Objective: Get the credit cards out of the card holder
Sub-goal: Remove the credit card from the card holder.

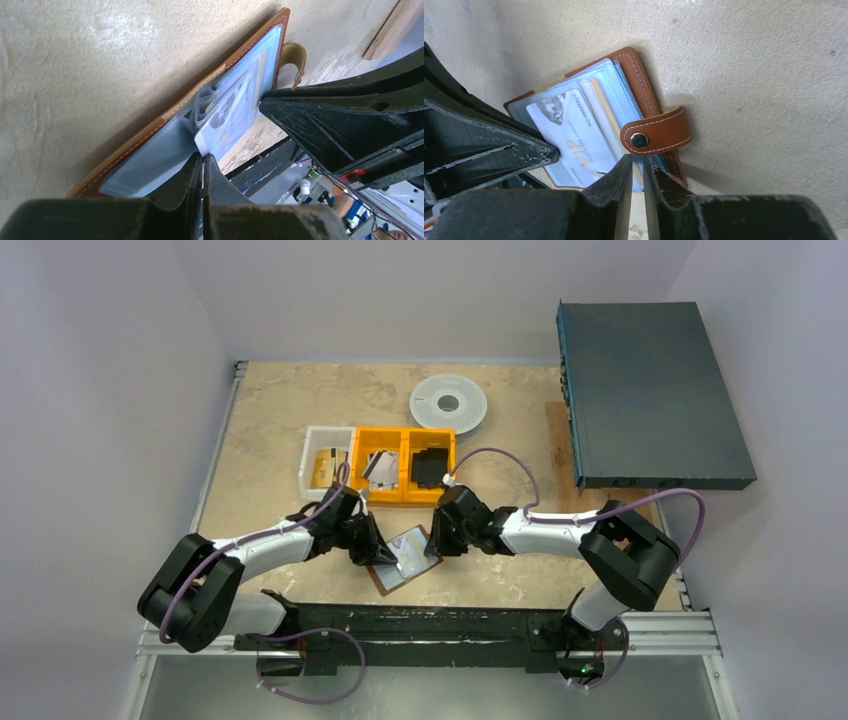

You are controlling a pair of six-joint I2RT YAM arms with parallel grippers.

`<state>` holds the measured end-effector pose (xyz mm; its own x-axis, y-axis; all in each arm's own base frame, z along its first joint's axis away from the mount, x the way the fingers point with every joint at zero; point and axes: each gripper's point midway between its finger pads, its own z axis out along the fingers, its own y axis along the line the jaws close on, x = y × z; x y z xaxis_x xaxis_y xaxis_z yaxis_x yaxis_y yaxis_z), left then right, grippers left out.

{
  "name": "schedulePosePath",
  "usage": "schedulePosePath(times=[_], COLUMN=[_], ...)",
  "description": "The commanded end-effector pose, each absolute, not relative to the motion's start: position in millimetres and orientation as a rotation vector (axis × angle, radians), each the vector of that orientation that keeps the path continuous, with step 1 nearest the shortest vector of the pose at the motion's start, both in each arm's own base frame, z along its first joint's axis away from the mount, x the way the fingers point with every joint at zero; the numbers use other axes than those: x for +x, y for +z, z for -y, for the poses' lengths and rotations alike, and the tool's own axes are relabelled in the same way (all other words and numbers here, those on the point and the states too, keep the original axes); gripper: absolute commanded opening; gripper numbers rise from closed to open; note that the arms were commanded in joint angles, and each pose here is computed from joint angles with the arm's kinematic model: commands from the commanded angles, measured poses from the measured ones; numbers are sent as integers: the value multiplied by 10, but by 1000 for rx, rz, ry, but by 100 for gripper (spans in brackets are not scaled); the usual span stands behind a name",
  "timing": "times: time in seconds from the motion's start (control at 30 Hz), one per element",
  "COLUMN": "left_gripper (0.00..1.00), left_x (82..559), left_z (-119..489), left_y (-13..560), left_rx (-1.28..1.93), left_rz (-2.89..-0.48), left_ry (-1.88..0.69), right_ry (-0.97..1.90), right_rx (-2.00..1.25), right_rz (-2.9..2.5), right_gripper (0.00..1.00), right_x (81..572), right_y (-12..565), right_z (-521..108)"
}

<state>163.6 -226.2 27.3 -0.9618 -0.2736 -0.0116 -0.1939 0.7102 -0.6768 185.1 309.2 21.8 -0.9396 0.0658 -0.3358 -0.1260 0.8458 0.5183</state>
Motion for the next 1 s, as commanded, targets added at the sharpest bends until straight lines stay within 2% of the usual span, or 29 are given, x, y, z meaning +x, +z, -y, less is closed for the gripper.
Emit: schedulePosePath(times=[0.0,0.3,0.6,0.97], left_gripper=[0,0,0,0], left_x=[1581,1480,1515,1510], left_z=[2067,1869,1854,1793], left_y=[283,226,344,581], left_rx=[-359,-362,-318,-259], left_rz=[-2869,-2939,-2904,-2861], left_ry=[-917,-804,-825,-805], right_ry=[672,668,671,742], right_rx=[-36,-28,-25,-61], right_rz=[-2746,-2752,-2750,-2681], right_gripper=[15,15,15,15], right_x=[1794,1786,1784,1889], right_y=[7,-23,-20,265], right_z=[-2936,-2918,-2912,-3053])
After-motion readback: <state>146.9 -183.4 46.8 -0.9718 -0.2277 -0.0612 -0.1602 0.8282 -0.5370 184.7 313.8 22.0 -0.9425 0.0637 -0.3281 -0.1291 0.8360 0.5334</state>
